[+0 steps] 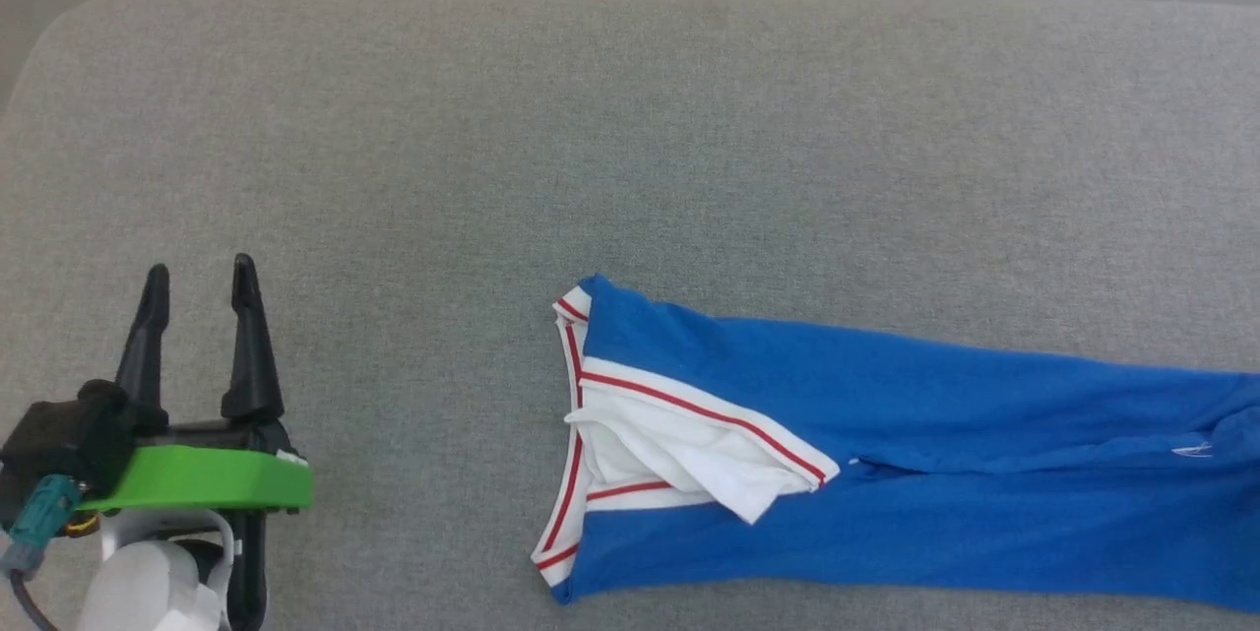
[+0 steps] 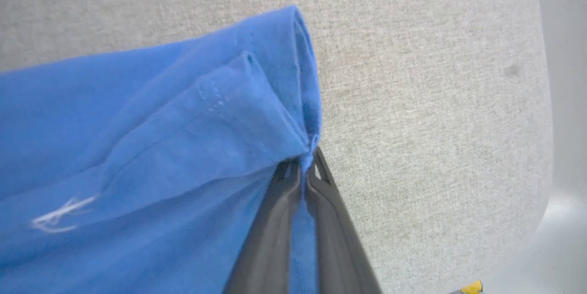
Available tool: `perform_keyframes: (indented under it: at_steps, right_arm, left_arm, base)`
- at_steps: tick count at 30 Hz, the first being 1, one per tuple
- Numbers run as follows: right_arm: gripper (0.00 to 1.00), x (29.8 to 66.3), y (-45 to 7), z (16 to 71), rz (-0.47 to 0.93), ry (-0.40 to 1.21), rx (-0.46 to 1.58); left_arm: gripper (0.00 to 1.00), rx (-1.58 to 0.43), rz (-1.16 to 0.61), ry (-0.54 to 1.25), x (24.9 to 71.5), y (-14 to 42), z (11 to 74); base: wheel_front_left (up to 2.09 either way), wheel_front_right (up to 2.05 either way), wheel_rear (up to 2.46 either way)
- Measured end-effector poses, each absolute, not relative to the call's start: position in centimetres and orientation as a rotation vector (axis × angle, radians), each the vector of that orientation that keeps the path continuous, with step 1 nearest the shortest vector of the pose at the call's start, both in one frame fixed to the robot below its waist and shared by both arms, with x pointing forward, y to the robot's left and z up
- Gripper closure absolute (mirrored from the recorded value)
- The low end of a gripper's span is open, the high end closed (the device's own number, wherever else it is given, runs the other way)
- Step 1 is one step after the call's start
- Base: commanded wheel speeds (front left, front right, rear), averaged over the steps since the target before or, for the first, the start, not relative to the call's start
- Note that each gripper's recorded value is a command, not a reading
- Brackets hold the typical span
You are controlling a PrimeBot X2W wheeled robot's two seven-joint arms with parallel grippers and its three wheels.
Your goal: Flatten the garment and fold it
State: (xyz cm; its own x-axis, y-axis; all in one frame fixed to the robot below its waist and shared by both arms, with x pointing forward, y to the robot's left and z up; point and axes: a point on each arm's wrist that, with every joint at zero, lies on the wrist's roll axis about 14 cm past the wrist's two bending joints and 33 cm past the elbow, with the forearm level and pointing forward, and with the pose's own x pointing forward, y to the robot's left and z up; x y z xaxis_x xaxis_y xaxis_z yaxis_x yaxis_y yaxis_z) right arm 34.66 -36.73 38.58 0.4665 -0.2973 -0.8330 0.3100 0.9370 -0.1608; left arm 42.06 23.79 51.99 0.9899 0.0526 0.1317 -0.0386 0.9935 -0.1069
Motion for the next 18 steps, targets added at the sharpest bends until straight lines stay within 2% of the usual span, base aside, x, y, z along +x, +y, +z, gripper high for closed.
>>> perform_keyframes:
  at_steps: [4, 5, 9, 18]
  right_arm:
    - [1.00, 35.3, -35.0, 39.6, -0.293, 1.038, -0.047]
    - [1.00, 35.9, -33.0, 41.5, -0.206, 1.016, -0.079]
    - [1.00, 35.5, -29.5, 44.0, -0.079, 0.992, -0.106]
    - [1.00, 35.3, -19.4, 45.6, 0.200, 0.909, -0.012]
  left_arm:
    - [0.00, -0.108, 0.044, -0.139, 41.6, 23.7, 52.2]
    - [0.00, -0.112, 0.047, -0.145, 41.1, 23.8, 52.5]
    - [0.00, -0.119, 0.056, -0.149, 40.2, 23.8, 52.7]
    - [0.00, -0.138, 0.043, -0.173, 39.4, 23.1, 53.5]
  base:
    - [0.00, 0.00, 0.00]
    - [0.00, 0.00, 0.00]
    - [0.00, 0.00, 0.00]
    - [0.00, 0.00, 0.00]
